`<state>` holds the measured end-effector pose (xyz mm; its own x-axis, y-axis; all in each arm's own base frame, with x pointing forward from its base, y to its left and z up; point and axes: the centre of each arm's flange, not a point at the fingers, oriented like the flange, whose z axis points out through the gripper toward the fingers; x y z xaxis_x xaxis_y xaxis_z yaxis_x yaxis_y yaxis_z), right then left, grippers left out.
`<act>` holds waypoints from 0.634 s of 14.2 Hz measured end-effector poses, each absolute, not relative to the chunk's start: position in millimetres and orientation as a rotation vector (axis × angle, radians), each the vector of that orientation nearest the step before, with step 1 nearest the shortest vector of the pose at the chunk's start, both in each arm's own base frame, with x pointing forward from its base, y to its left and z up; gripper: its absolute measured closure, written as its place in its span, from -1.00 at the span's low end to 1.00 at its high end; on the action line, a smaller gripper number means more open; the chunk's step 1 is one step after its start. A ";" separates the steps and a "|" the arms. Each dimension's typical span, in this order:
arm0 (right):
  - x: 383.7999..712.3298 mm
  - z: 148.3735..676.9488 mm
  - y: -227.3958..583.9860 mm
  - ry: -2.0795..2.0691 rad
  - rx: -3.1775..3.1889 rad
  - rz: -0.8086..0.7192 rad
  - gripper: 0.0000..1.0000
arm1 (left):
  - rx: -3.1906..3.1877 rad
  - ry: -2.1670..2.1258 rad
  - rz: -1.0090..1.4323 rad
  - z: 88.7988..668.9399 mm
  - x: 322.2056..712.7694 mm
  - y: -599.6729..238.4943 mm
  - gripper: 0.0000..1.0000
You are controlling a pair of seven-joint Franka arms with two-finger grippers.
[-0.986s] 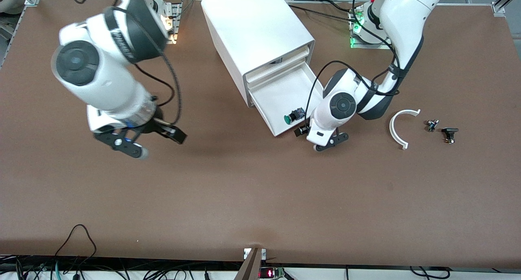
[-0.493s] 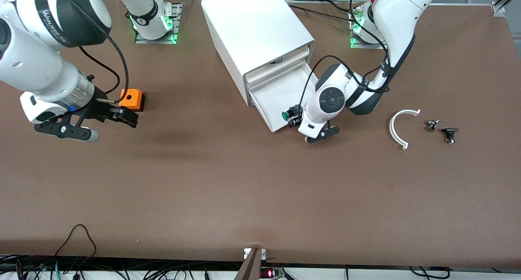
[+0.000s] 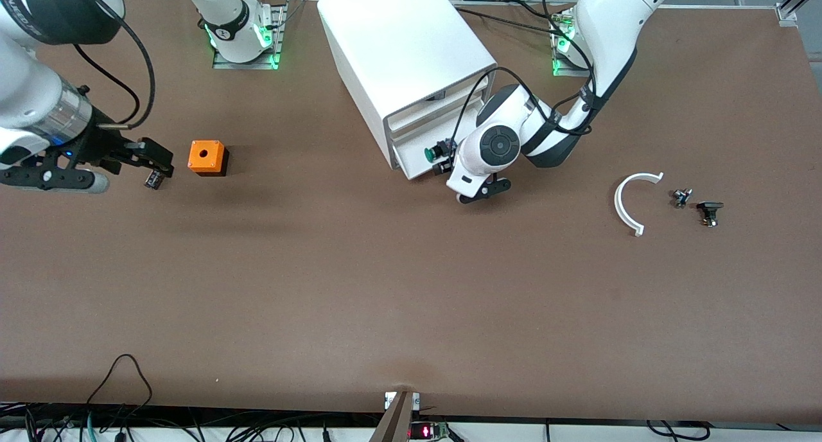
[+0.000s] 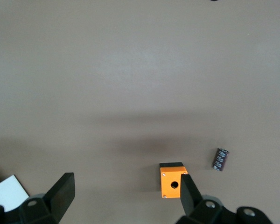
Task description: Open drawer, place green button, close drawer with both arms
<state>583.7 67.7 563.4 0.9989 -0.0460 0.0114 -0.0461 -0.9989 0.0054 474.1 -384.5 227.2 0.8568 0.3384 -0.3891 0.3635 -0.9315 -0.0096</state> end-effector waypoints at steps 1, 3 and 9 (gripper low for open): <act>579.5 566.5 62.3 -0.059 3.134 0.023 -1.00 | 2.967 0.561 -0.627 226.5 471.3 -384.9 -1.00; 574.1 570.1 50.1 -0.035 3.132 0.028 -1.00 | 2.956 0.561 -0.663 227.2 465.6 -389.3 -1.00; 563.3 573.1 37.0 -0.025 3.129 0.028 -1.00 | 2.872 0.485 -0.917 212.7 443.1 -395.8 -1.00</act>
<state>563.3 37.0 573.1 0.9997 -0.0160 0.0179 -0.0163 -0.9998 0.0122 443.1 -395.8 212.7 0.7697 0.2721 -0.5775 0.3249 -0.9457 -0.0126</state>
